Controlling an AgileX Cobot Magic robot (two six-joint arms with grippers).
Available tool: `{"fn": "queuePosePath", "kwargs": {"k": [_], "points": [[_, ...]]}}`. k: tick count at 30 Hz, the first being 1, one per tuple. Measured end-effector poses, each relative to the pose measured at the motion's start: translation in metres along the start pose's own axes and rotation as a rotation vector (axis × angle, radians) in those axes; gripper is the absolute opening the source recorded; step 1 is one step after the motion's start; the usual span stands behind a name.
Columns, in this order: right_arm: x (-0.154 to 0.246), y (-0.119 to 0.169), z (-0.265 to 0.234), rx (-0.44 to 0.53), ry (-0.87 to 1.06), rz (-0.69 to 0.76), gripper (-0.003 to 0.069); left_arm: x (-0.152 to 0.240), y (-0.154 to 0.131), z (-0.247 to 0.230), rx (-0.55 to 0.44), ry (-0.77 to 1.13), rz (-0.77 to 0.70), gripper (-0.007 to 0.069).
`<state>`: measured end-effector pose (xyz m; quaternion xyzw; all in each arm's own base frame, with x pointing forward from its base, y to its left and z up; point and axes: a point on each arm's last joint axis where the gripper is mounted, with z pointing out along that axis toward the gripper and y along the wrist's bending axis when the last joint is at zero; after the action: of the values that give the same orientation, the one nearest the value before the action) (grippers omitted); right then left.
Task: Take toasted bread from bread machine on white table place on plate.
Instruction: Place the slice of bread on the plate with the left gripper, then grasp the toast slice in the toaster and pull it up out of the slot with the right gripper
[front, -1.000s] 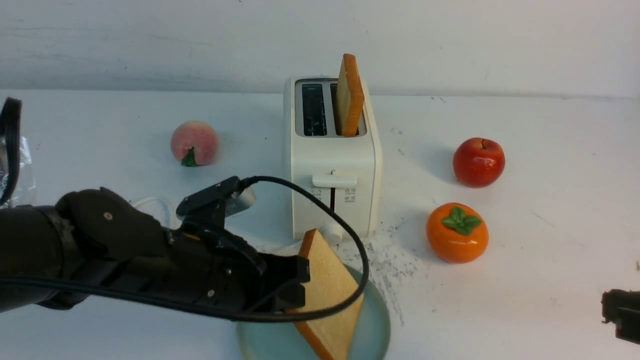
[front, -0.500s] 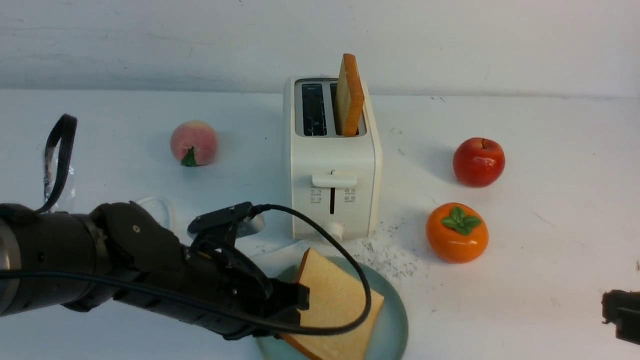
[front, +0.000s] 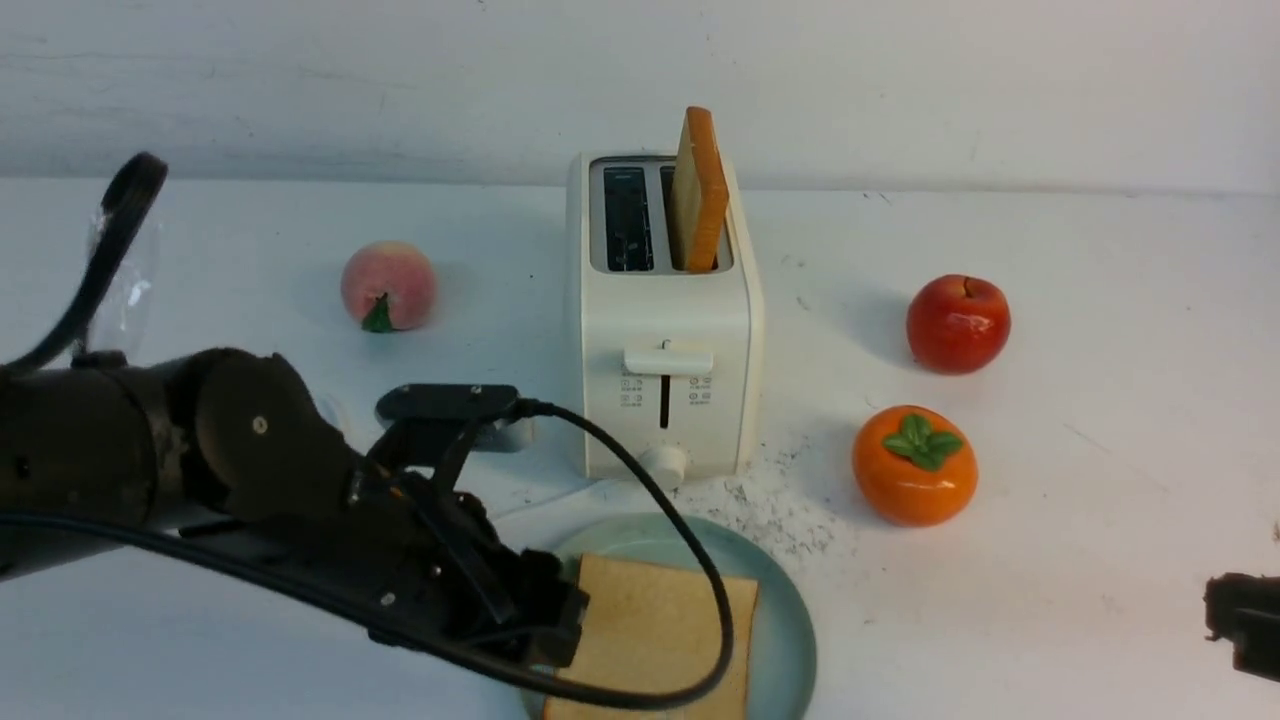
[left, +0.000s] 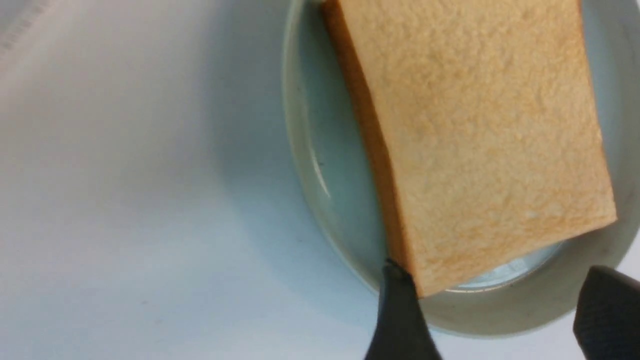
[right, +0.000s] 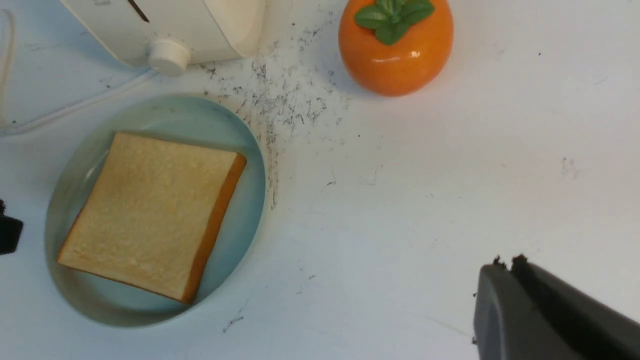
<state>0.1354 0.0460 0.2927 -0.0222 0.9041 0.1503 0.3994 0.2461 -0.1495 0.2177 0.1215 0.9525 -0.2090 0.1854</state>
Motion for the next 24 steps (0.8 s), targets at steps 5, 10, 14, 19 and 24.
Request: {"fn": "queuePosePath", "kwargs": {"k": [5, 10, 14, 19, 24], "points": [[-0.028, 0.009, -0.006, -0.012, -0.018, -0.036, 0.0022, -0.006, 0.004, -0.029, -0.146, 0.001, -0.023, 0.0298], [-0.071, 0.022, 0.012, -0.04, -0.002, -0.015, 0.0022, -0.002, 0.01, -0.075, -0.321, -0.064, -0.081, -0.0014], [-0.1, 0.042, 0.048, -0.086, 0.055, -0.089, 0.0028, 0.009, 0.003, -0.126, -0.308, -0.236, -0.124, -0.0014], [-0.133, 0.074, 0.1, -0.14, 0.049, -0.152, 0.0058, 0.033, -0.006, -0.183, -0.237, -0.426, -0.13, -0.0014], [-0.163, 0.089, 0.134, -0.157, -0.001, -0.153, 0.0141, 0.06, -0.007, -0.212, -0.195, -0.51, -0.133, -0.0014]]}}
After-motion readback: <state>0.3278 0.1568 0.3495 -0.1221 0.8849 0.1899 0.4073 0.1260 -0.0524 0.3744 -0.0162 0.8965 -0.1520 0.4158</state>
